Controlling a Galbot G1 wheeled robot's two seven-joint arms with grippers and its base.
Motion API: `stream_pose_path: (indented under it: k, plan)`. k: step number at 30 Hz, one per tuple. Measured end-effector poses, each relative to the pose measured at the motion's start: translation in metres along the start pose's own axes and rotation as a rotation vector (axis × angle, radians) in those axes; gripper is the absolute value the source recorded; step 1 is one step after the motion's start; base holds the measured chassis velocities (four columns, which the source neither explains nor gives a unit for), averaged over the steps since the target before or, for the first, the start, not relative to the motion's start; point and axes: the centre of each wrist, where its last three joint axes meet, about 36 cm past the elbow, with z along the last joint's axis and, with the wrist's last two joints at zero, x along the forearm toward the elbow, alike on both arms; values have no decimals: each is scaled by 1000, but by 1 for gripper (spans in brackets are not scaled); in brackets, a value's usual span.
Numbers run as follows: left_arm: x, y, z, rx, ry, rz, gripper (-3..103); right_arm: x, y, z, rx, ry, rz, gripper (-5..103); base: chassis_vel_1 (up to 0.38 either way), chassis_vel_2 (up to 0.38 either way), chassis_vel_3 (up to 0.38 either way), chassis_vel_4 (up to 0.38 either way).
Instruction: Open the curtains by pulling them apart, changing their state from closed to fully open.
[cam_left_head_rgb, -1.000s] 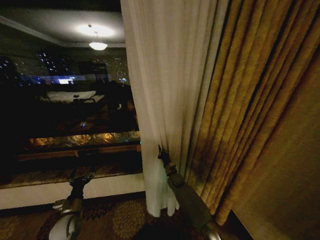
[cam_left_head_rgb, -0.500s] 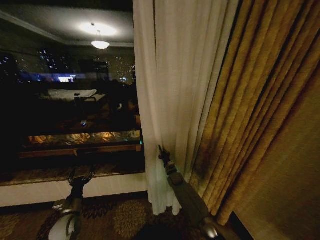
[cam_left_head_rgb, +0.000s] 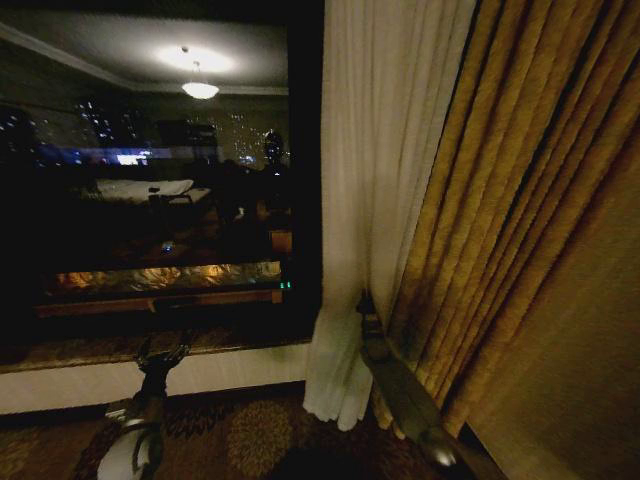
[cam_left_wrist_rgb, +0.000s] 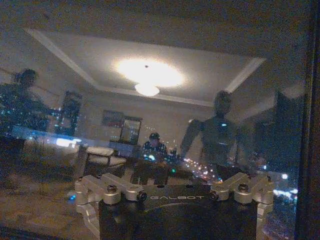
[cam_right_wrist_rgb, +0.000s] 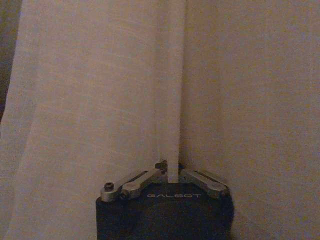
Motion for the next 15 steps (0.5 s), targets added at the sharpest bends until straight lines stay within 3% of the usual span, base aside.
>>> stream_pose_path:
  k: [7, 15]
  plan:
    - [0, 0, 0, 0, 0, 0, 100, 6, 0, 0, 8, 14, 24, 0, 0, 0, 0, 0]
    - [0, 0, 0, 0, 0, 0, 100, 27, 22, -24, -55, -24, -31, 0, 0, 0, 0, 0]
